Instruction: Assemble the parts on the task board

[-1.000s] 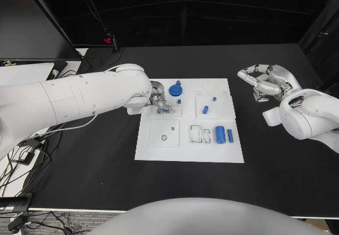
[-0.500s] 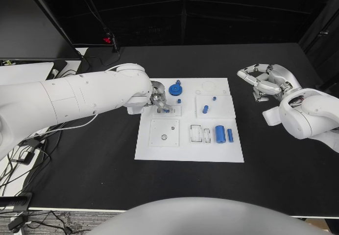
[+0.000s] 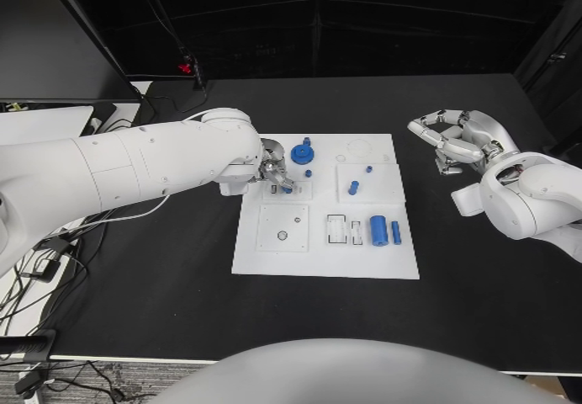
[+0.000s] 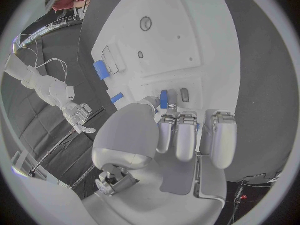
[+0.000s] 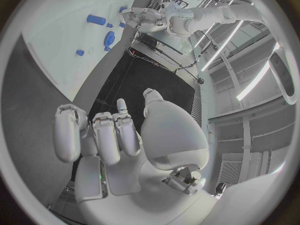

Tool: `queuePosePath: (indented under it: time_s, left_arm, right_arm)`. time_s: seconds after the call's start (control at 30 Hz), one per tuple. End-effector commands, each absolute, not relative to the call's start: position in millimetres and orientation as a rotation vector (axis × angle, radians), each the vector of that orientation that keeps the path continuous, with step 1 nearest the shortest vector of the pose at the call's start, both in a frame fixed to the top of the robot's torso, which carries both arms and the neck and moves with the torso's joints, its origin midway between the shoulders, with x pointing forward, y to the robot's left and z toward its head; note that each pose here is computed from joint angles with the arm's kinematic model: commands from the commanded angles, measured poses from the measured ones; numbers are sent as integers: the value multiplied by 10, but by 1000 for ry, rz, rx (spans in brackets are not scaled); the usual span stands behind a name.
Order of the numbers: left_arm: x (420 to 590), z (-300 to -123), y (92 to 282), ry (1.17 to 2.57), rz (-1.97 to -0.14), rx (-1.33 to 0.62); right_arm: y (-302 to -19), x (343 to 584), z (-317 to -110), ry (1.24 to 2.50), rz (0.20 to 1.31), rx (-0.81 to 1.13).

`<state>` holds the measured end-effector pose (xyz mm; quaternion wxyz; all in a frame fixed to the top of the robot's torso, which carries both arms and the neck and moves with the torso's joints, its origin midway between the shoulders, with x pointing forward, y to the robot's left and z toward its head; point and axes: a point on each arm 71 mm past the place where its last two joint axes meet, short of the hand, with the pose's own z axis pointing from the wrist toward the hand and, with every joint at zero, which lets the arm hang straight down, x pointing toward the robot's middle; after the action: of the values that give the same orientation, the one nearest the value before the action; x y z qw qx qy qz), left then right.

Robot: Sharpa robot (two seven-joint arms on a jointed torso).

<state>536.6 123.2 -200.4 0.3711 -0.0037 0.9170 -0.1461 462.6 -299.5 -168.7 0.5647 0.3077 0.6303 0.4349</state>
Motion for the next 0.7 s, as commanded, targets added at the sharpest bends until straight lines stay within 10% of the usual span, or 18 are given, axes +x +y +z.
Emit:
queuePosePath:
  time_s: [0.03, 0.7]
  left_arm:
    - [5351, -2038, 1231, 2375, -355, 1]
    - [5356, -2048, 1234, 2360, -343, -22]
  right_arm:
    - [-2987, 4623, -1676, 1480, 1028, 718]
    - [-2991, 4624, -1678, 1481, 1028, 721]
